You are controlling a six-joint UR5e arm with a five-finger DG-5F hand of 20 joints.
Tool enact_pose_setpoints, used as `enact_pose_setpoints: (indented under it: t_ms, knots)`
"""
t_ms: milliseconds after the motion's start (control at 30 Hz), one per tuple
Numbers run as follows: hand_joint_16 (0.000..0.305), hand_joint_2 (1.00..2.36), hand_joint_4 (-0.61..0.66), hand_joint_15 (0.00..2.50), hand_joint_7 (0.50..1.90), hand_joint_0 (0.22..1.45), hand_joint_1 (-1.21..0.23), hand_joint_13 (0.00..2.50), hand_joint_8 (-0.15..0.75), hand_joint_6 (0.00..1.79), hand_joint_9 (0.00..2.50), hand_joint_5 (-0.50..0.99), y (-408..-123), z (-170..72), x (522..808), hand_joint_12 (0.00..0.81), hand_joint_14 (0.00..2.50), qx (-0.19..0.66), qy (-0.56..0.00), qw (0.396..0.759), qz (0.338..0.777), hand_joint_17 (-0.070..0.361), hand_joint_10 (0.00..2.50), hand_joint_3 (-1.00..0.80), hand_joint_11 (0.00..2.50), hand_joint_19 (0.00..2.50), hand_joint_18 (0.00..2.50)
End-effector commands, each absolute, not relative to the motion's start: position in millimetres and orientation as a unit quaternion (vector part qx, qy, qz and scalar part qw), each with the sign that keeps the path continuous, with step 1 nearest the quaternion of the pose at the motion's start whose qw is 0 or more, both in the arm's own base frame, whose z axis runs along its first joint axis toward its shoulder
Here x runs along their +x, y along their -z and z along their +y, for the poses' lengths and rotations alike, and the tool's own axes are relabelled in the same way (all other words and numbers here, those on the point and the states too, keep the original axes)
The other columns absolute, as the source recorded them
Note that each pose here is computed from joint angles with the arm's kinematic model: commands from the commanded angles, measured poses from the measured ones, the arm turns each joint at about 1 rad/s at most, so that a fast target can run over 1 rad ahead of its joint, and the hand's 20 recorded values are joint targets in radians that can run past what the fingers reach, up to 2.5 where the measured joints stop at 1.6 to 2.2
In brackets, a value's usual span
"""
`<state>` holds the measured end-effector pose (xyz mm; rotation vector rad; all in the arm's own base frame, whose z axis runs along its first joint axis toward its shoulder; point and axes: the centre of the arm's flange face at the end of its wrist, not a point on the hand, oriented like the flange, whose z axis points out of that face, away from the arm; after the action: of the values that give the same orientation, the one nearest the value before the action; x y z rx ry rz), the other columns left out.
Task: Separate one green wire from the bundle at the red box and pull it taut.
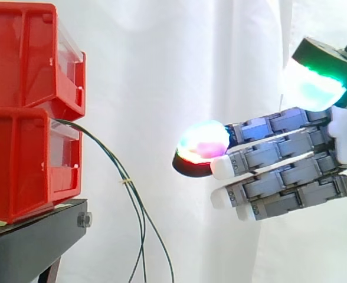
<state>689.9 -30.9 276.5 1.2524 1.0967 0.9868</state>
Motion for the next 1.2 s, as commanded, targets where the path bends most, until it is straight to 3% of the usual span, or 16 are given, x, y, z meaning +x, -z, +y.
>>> enact_pose_setpoints:
  t_ms: [0,167,667,900,1167]
  knots:
    - [0.041,1.0,0.21,0.1,0.7,0.55,-0.93,0.41,0.242,0.5,0.46,-0.23,-278,-34,691,0.339,0.0,0.533,-0.409,0.581,0.46,0.092,0.0,-0.5,0.1,0.02,0.21]
    - [0.041,1.0,0.21,0.11,0.69,0.54,-0.93,0.44,0.244,0.5,0.47,-0.23,-252,-37,696,0.34,0.0,0.537,-0.397,0.58,0.466,0.092,0.0,-0.5,0.11,0.03,0.24]
    - [0.041,1.0,0.23,0.12,0.69,0.52,-0.88,0.47,0.258,0.5,0.51,-0.22,-212,-44,715,0.344,0.0,0.524,-0.404,0.603,0.446,0.092,0.0,-0.5,0.11,0.05,0.27]
    - [0.042,1.0,0.24,0.13,0.7,0.52,-0.85,0.49,0.264,0.5,0.52,-0.22,-186,-37,741,0.344,0.0,0.514,-0.422,0.601,0.443,0.094,0.0,-0.5,0.12,0.05,0.29]
    - [0.042,1.0,0.25,0.15,0.7,0.52,-0.83,0.51,0.267,0.5,0.54,-0.21,-179,-29,769,0.346,0.01,0.5,-0.441,0.595,0.449,0.095,0.0,-0.5,0.12,0.07,0.3]
